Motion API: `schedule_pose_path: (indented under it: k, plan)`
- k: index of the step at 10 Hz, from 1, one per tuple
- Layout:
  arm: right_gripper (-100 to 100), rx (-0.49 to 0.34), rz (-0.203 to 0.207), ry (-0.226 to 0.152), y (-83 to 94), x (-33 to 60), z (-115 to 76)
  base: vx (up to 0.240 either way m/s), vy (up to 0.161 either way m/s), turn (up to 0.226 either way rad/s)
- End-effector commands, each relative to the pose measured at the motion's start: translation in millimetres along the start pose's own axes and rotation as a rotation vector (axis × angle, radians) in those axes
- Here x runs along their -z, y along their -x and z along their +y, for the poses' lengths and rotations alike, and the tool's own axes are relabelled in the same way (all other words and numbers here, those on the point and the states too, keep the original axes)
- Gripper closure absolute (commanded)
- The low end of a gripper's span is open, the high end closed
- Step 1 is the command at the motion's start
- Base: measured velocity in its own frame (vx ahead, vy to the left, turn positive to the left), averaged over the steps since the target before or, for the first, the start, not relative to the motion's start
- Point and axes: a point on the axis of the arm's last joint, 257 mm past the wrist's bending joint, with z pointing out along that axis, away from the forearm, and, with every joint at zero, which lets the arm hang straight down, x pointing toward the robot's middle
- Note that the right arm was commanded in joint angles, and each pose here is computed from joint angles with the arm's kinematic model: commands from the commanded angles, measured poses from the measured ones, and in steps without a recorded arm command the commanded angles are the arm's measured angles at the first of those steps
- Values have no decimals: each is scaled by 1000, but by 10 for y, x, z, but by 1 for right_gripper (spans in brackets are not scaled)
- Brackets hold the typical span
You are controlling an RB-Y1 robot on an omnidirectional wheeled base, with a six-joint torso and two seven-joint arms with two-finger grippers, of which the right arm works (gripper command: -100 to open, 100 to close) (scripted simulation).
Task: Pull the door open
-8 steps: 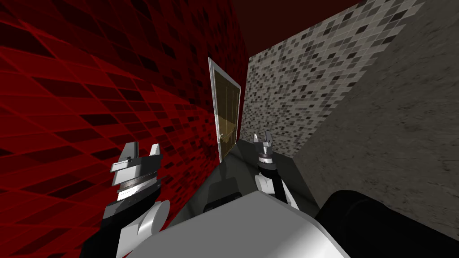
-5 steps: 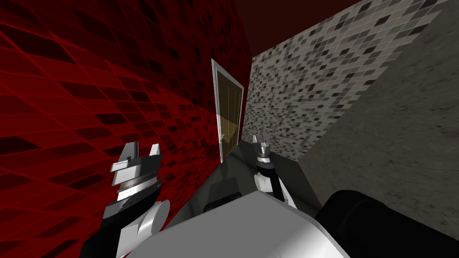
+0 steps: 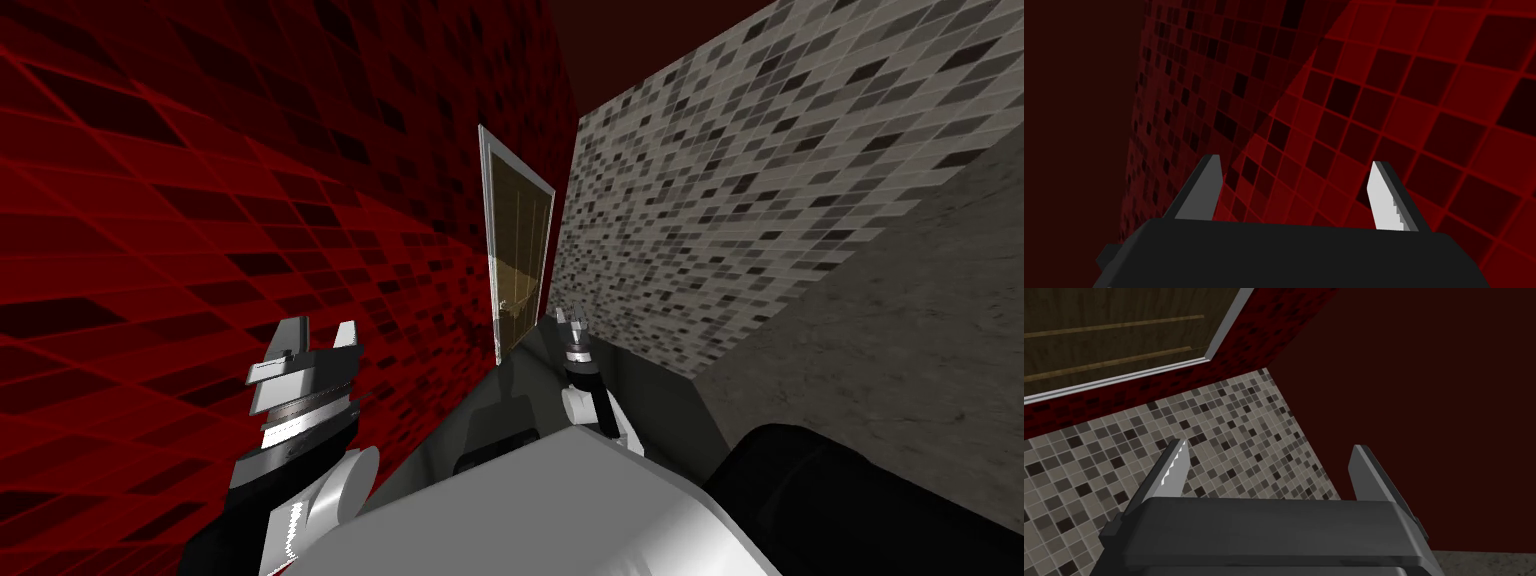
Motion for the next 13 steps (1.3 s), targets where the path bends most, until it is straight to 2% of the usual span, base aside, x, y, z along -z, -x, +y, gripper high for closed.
schedule_pose_path:
  k: [1, 2, 4, 6, 7, 8, 12, 13]
  plan:
    - [-100, -9, 8, -24, -8, 30, -165, 71, -86, 203]
    - [-100, -9, 7, -32, -5, 46, -203, 42, -60, 49]
    - [-100, -21, 17, -55, -24, 70, -395, 38, -67, 159]
    - [-100, -27, 20, -94, -25, 140, -611, 43, -64, 108]
    - [-100, -33, 26, -96, -37, 132, -666, 47, -95, 221]
    - [-100, -33, 24, -116, -30, 177, -751, 37, -72, 57]
    - [-100, -49, 37, -161, -50, 244, -1092, 48, -64, 130]
    - [-100, -48, 34, -187, -40, 310, -1195, 34, -74, 100]
